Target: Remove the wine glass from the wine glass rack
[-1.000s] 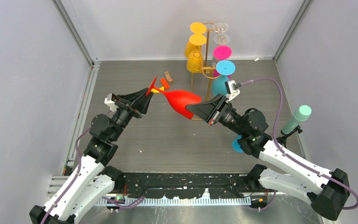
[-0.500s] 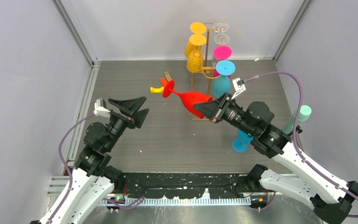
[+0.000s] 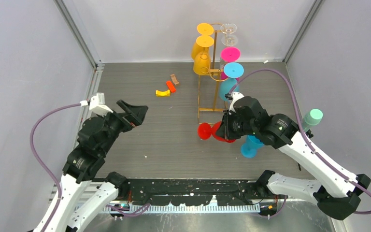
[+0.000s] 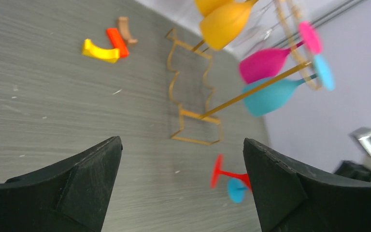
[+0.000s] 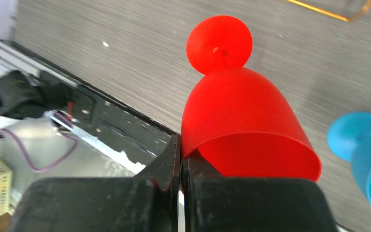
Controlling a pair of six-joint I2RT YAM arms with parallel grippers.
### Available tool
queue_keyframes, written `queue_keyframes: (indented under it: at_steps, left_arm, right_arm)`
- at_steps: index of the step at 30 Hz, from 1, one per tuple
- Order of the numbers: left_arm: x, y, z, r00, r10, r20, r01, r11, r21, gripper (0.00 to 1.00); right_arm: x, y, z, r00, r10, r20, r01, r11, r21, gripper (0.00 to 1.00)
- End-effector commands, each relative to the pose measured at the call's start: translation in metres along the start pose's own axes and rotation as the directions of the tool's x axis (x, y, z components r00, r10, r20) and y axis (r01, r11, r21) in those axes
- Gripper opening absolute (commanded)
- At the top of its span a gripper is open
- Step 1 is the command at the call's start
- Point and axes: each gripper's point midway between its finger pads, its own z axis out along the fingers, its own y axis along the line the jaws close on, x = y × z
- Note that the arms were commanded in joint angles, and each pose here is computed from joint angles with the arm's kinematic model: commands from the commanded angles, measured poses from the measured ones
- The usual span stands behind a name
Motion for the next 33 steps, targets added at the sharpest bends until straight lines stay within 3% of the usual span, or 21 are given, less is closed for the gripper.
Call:
queue_keyframes:
  at_steps: [1, 5, 15, 33]
  left_arm:
    - [0.015, 0.020, 0.013, 0.979, 0.181, -0.091, -0.187, 0.980, -0.066, 1.00]
    - [0.023, 0.024, 0.024, 0.971, 0.195, -0.136, -0.208, 0.974, -0.087, 1.00]
    - [0.034, 0.017, 0.037, 0.961, 0.200, -0.193, -0.213, 0.976, -0.051, 1.00]
    - [0.040, 0.014, 0.032, 0.947, 0.225, -0.232, -0.234, 0.972, -0.014, 1.00]
  right_arm:
    - [0.017, -0.033, -0.019, 0.991, -0.081, -0.104, 0.100, 0.978, 0.186, 0.00]
    - [0.033, -0.053, -0.014, 0.977, -0.086, -0.195, 0.140, 0.949, 0.284, 0.00]
    - [0.053, -0.073, 0.016, 0.936, -0.127, -0.327, 0.251, 0.893, 0.373, 0.00]
    - [0.074, -0.080, 0.037, 0.896, -0.109, -0.432, 0.288, 0.881, 0.376, 0.06]
